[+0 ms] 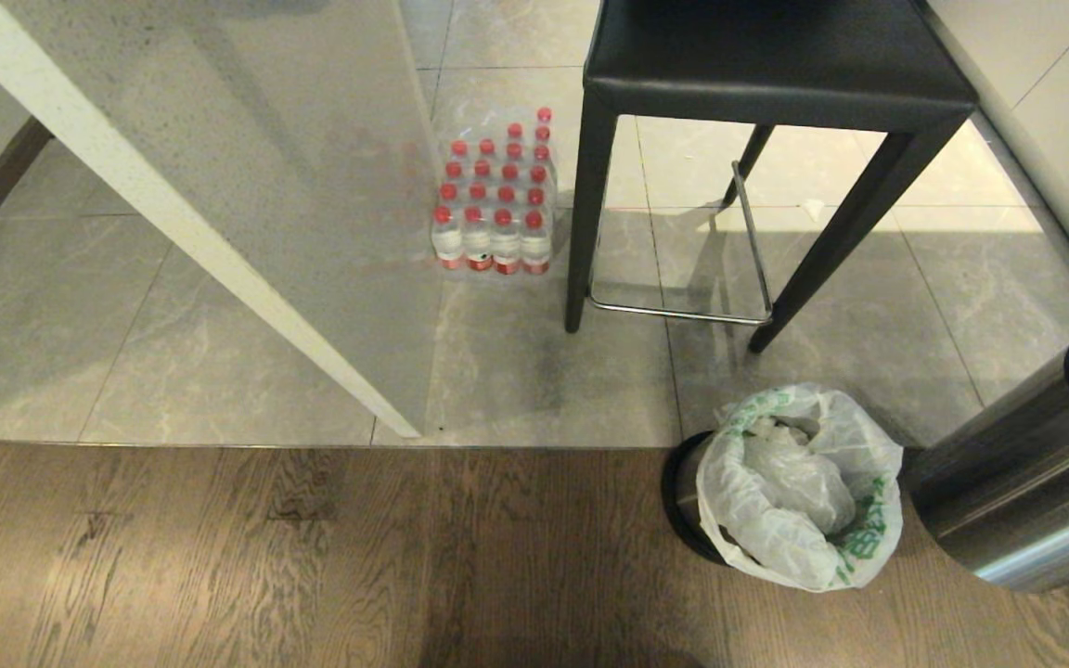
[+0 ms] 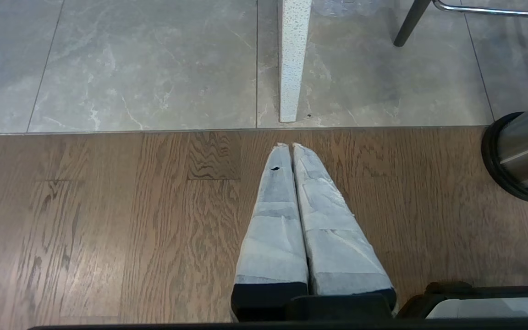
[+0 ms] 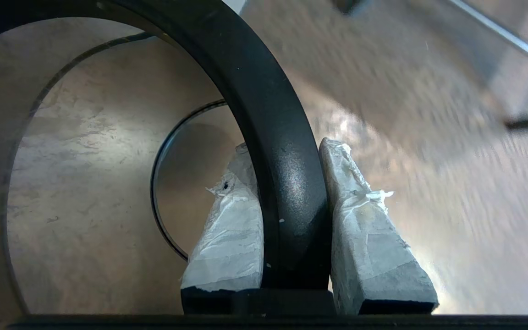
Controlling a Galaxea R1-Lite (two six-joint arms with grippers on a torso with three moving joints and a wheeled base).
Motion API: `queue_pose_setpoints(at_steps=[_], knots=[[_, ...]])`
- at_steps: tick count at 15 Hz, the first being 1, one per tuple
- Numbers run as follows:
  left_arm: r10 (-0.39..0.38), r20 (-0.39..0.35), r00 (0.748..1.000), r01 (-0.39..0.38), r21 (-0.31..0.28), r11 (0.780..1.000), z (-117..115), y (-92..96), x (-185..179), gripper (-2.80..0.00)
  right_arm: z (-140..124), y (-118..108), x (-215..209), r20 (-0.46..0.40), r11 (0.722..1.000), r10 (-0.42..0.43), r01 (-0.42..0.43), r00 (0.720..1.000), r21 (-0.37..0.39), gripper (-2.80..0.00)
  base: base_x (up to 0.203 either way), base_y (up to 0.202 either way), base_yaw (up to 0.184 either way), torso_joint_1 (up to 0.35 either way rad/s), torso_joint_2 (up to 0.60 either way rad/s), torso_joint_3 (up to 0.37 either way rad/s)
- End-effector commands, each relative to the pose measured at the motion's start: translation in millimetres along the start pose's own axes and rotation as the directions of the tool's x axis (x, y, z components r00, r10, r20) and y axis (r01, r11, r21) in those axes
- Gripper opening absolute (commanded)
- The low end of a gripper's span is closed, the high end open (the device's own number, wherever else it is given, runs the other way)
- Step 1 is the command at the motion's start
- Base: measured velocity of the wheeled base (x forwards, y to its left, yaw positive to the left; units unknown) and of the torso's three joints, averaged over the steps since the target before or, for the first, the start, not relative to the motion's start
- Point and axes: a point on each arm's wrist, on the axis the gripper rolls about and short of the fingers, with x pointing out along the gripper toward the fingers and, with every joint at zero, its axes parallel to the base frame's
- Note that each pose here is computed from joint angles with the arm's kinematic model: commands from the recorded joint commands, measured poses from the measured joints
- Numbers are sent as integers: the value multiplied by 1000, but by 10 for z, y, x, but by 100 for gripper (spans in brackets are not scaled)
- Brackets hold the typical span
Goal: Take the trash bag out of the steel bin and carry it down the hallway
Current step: Place the outer trash can on the ground
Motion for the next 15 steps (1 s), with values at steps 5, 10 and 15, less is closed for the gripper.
queue_pose_setpoints(at_steps=[5,10,15], knots=[[0,0,1000,0,0,1000,0,0,0,-280,-377,-240,786,-17,999,-13,13,1000,-38,-280,0,0,0,0,0,0],[0,0,1000,0,0,1000,-1,0,0,-280,-572,-296,1010,-58,999,-13,10,998,-46,0,0,0,0,0,0,0],[0,2,1000,0,0,1000,3,0,-1,-280,-384,-236,806,-12,996,-34,33,999,-81,0,0,0,0,0,0,0]])
